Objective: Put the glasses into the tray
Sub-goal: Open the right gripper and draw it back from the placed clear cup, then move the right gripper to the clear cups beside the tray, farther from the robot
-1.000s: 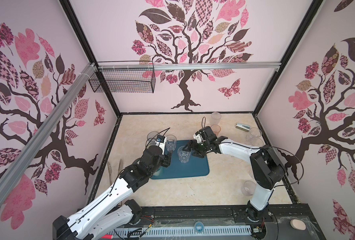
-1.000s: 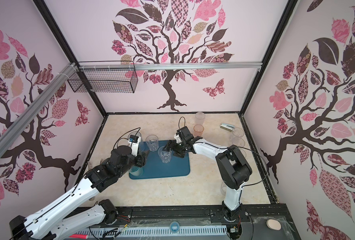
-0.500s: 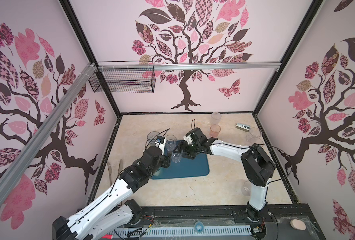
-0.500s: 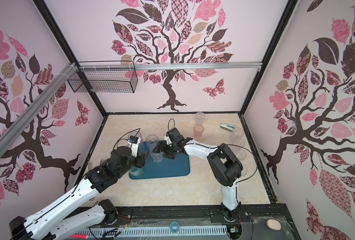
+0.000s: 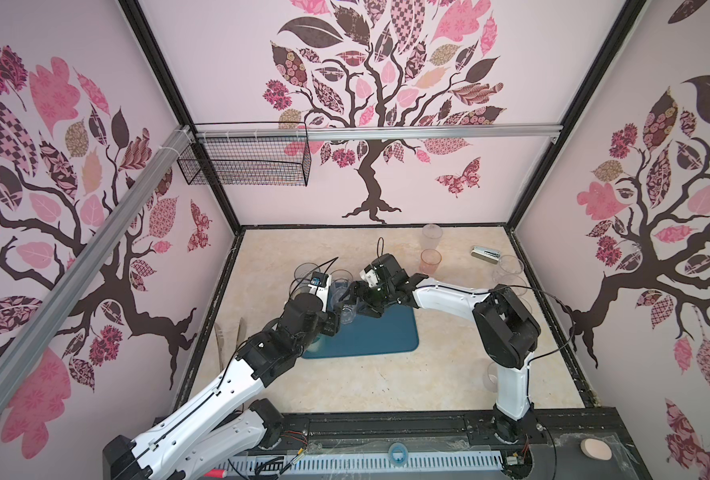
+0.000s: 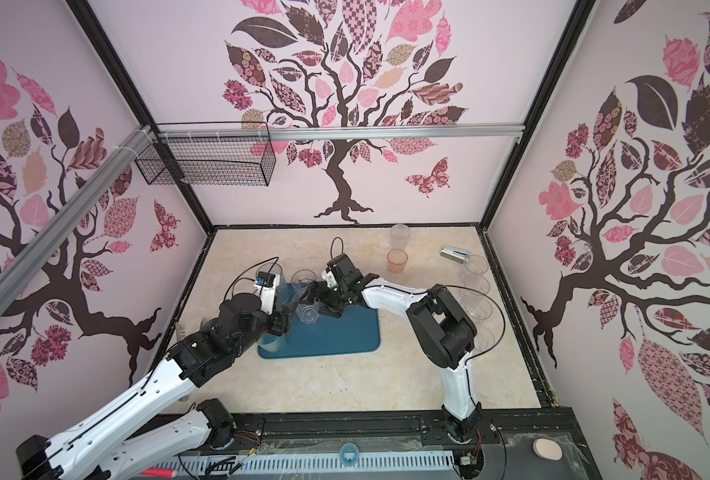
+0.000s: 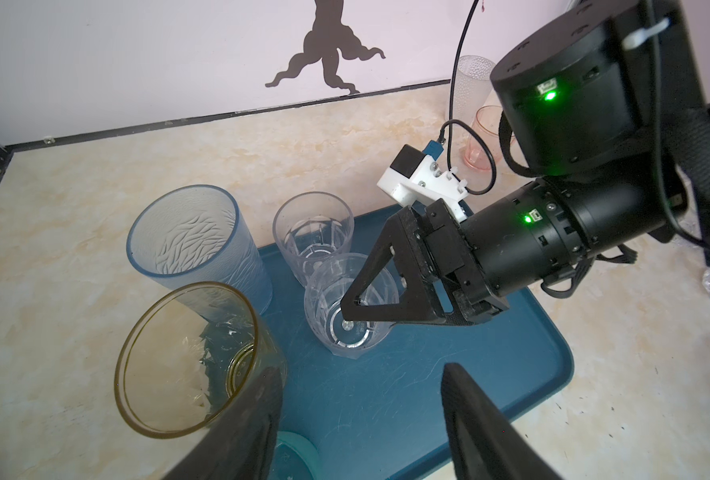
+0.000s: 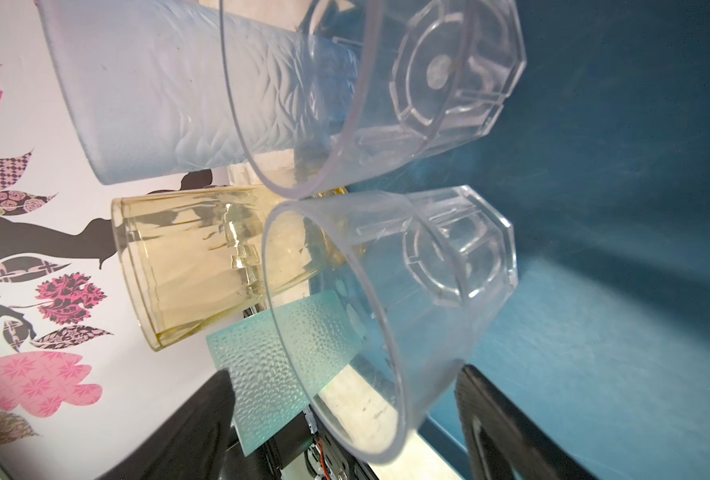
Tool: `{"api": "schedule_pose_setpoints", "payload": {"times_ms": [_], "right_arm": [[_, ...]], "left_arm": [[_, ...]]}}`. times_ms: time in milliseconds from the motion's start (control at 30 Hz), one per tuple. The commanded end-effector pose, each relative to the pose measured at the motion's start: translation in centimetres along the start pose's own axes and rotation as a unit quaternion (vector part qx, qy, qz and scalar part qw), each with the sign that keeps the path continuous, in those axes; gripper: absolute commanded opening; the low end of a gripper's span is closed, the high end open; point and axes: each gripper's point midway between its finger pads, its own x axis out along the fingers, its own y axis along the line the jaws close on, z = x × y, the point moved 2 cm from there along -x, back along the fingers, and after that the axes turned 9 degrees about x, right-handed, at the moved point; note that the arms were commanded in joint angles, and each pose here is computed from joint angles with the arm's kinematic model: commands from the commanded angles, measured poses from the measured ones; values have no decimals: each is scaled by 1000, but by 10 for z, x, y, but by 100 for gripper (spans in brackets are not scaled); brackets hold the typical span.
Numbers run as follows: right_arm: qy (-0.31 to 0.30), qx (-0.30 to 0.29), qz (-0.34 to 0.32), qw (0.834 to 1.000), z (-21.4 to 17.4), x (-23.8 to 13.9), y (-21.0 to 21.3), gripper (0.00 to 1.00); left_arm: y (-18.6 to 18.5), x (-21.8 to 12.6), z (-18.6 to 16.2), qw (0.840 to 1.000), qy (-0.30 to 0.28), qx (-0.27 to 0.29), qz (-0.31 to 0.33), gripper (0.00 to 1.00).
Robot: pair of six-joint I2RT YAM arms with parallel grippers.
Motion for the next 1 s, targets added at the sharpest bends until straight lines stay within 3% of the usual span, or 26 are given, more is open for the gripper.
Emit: {"api": "schedule_pose_setpoints", "payload": {"times_ms": [0,233,433,633,800,967], "right_arm": [[12,-15,23,1000,1,-5,18,87],[-38,-17,45,998,27,-70,27,87],[-109,-16,50,993,58,-146,27,88],[-189,23,-14,982,80,-212,-28,88],[-282,58,-110,951,80,-277,-89,88],[-371,60,-251,892,80,-342,-130,90]], "left_arm": [[1,2,-3,1000,5,5,3,65],[1,3,2,1000,-3,3,6,64],[-8,11,29,1000,-15,25,-2,63],[-57,36,34,996,-7,71,-59,63],[-97,54,26,990,8,92,-109,63],[-110,59,24,986,8,97,-134,63]]}}
